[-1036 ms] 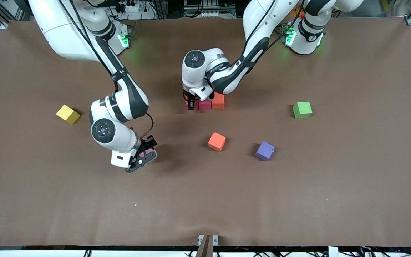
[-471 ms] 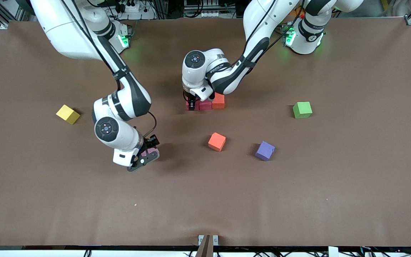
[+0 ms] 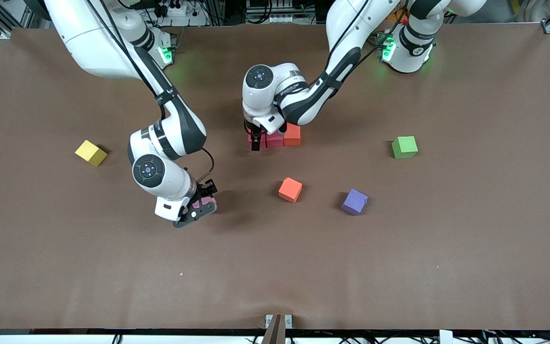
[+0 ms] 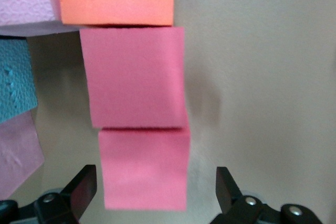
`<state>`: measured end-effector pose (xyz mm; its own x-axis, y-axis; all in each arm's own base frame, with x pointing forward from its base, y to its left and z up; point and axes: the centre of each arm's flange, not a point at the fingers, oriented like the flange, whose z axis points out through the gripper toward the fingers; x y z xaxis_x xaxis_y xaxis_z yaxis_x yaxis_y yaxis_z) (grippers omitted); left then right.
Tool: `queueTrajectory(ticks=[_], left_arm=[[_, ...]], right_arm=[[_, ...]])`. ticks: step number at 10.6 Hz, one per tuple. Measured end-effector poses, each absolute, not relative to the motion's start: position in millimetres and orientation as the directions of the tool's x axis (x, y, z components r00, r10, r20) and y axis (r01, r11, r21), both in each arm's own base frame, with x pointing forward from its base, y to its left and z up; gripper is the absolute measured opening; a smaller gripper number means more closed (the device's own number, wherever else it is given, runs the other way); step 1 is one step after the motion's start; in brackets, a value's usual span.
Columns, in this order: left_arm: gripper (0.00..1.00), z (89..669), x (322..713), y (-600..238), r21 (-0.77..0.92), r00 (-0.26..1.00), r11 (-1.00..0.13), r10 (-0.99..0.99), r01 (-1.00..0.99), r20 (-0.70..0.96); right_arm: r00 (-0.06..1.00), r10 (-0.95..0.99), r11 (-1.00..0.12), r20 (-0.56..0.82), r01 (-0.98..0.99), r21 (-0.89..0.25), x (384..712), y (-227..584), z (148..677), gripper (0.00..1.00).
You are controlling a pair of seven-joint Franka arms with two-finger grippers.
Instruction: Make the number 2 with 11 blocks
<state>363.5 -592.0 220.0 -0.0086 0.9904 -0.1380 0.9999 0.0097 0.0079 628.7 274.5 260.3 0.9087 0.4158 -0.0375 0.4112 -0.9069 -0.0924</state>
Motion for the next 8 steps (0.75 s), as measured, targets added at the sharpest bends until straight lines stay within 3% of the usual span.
queueTrajectory(ticks=[4,8], left_arm=[[1.0,254.6,374.9,-583.0,0.059,0.089,-0.084,0.992,0.995,-0.088],[1.0,267.9,451.6,-531.9,0.122,0.244,-0.237,0.968,0.964,-0.053]], right_arm=[[0.946,0.319,-0.946,-0.056,0.314,-0.087,620.9,288.4,258.4,0.63],[0.971,0.239,-0.968,-0.02,0.236,-0.088,602.2,316.7,245.4,0.63]])
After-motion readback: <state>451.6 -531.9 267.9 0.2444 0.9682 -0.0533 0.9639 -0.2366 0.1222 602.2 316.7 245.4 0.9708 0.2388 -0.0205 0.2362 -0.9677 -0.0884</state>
